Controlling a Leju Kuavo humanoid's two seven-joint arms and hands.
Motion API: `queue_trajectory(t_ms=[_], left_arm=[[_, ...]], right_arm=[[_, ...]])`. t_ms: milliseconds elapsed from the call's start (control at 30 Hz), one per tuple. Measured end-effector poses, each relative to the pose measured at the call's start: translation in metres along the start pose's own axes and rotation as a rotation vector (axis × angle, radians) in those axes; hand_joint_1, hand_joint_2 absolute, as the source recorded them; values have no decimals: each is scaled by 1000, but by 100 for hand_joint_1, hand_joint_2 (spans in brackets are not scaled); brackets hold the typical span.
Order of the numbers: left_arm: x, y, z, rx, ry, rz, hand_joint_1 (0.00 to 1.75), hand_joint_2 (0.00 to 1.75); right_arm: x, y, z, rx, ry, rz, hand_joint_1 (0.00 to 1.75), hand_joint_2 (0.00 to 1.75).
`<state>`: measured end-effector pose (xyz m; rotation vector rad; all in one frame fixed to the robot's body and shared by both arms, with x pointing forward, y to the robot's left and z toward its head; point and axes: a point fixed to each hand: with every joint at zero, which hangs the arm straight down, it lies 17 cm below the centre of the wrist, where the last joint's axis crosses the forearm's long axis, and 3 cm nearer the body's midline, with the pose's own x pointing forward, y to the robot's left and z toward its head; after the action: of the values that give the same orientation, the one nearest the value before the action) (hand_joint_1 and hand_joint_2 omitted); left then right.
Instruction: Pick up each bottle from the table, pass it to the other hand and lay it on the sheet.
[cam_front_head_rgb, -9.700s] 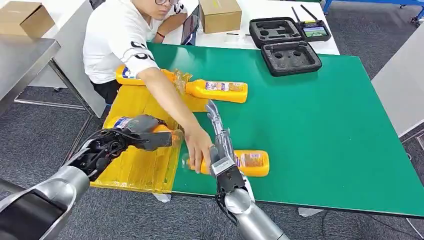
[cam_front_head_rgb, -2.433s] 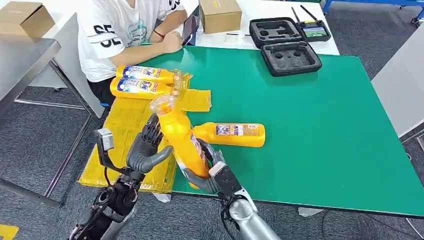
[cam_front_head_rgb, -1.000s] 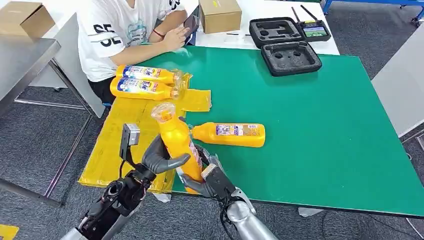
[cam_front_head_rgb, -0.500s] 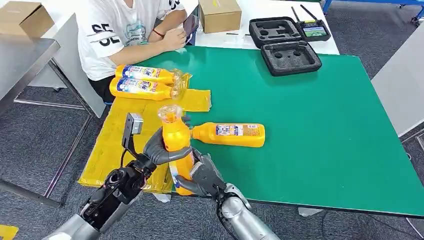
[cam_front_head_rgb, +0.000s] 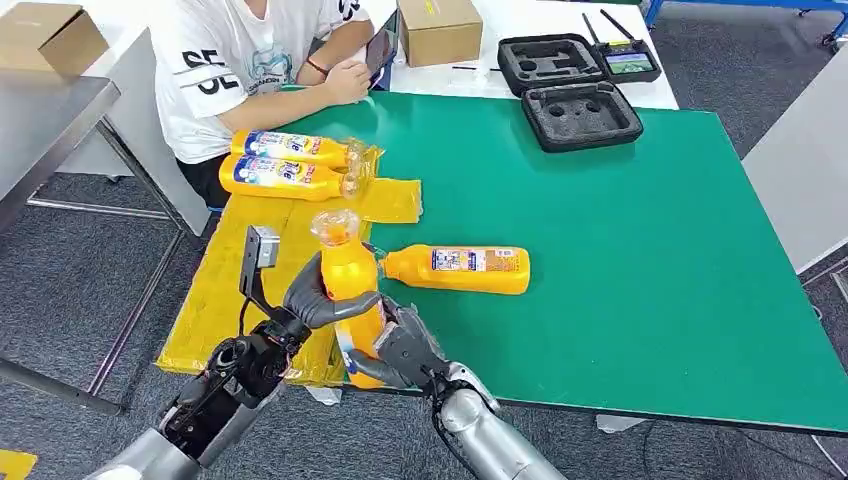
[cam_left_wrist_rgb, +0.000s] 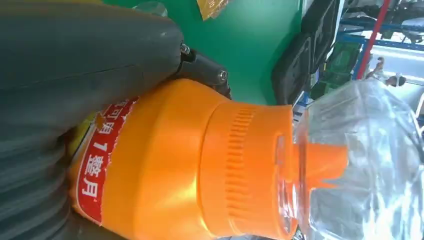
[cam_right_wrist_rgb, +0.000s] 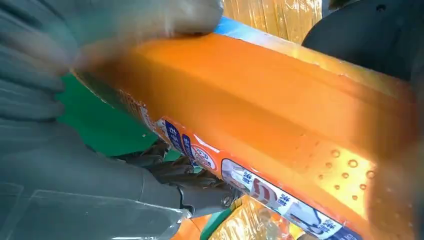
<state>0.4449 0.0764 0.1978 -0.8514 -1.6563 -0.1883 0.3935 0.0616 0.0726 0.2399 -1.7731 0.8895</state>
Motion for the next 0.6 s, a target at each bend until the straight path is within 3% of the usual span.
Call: queue_trajectory(t_ms=[67,133,200,233,367,600], left_arm=[[-1,-1,0,-5,3,-23,175,175],[-4,-1,0,-7,9,-46,175,175],[-4,-1,0,-3,8,-71,175,175],[-4,0,-1,10,4,-83,175,175],[17,17,-9,103,-71,-162,175,175],[87,68,-7,323,-310,-538,175,175]], right_arm=[[0,-2,0,-10,-1,-1,175,175],[0,-3,1,-21,-3,-6,0,175],[1,-5,2,-41,-7,-8,0,175],[1,-6,2,-54,-8,-9,0,0],[7,-19,5,-147,-31,10,0,0],[39,-59,10,-321,-129,134,0,0]])
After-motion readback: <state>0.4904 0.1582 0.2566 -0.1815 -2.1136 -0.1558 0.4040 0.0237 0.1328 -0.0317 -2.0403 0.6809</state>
